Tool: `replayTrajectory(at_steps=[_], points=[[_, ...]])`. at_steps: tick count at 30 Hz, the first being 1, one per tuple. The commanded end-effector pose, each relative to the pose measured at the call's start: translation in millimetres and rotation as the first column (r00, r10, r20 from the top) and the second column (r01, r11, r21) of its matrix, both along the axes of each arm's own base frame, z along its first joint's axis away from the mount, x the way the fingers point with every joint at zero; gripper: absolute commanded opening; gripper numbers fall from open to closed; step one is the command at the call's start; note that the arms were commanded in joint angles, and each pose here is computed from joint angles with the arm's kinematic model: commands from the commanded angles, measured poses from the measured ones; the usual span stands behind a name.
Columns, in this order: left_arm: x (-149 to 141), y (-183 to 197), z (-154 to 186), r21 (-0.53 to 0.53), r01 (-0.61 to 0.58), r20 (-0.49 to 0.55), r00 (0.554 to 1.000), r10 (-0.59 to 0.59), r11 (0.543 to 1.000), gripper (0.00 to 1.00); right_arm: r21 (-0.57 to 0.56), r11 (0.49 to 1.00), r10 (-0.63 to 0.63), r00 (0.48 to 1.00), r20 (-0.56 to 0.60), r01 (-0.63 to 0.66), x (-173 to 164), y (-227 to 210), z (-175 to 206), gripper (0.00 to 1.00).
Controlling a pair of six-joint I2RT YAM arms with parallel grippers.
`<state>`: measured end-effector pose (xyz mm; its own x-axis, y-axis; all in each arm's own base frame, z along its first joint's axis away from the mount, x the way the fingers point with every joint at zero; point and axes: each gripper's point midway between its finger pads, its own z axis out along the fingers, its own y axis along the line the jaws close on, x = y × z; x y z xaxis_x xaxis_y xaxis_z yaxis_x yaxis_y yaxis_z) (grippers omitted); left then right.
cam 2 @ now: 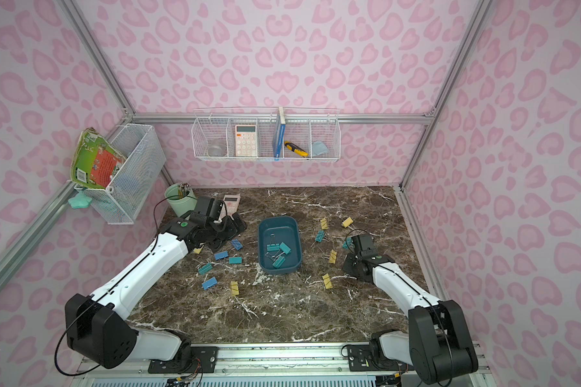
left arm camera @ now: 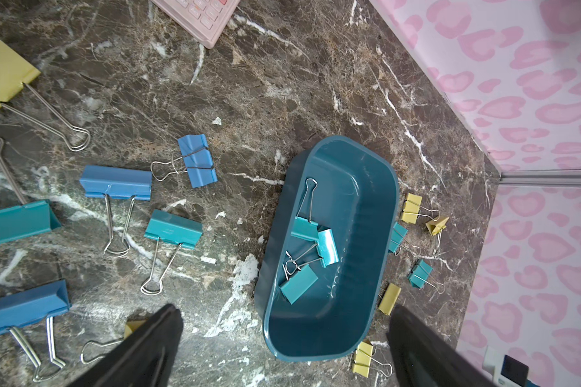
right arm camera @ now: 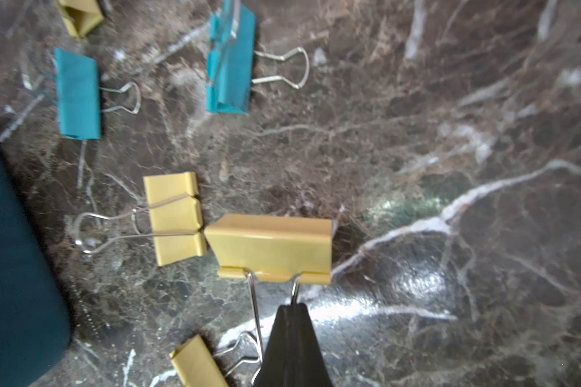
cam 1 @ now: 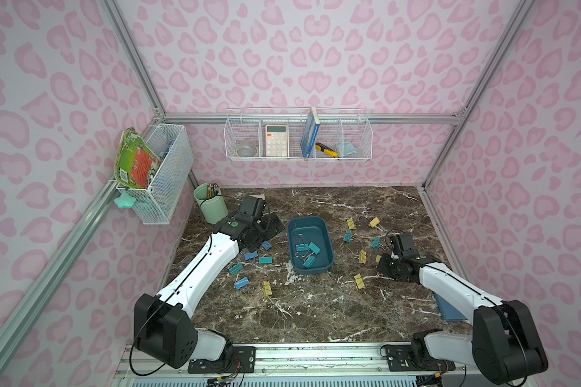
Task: Take out the binder clips from the storage box
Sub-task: Place the binder clip at the center of the board.
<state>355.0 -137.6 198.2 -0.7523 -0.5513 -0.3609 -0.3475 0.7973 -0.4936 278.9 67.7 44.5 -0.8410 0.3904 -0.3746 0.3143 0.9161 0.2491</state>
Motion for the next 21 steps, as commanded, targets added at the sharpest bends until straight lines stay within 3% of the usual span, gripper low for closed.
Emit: replayTrajectory(at_steps=[1, 5, 8, 12, 17, 21], points=[[-2.5, -2.9, -2.7, 0.013, 0.025, -0.018, 1.000, -0.025, 1.000, 0.99, -0.014, 0.999, -0.042, 0.999, -0.023, 0.041, -3.5, -7.2, -14.5, 0.00], [-2.4, -9.4, -5.7, 0.008, 0.051, -0.033, 0.998, -0.050, 0.999, 0.99, -0.027, 0.999, -0.043, 0.998, -0.053, 0.042, -7.0, -10.3, -25.9, 0.00], [-2.5, -15.9, -10.9, 0.007, 0.080, -0.056, 0.995, -0.079, 0.997, 0.99, -0.030, 0.999, -0.033, 0.999, -0.023, 0.033, -1.6, -9.0, -14.3, 0.21], [-1.5, -22.5, -18.3, 0.009, 0.104, -0.085, 0.991, -0.103, 0.995, 0.98, -0.069, 0.997, 0.034, 0.996, 0.077, -0.028, 17.5, 5.5, 26.0, 0.29], [-1.1, -20.5, -20.7, 0.020, 0.090, -0.096, 0.991, -0.088, 0.996, 0.98, -0.112, 0.979, 0.193, 0.961, 0.201, -0.173, 47.3, 59.5, 80.8, 0.35], [-6.6, -8.1, -17.6, 0.064, 0.052, -0.098, 0.994, -0.045, 0.997, 0.99, -0.143, 0.943, 0.327, 0.920, 0.216, -0.302, 68.1, 115.2, 93.4, 0.38]])
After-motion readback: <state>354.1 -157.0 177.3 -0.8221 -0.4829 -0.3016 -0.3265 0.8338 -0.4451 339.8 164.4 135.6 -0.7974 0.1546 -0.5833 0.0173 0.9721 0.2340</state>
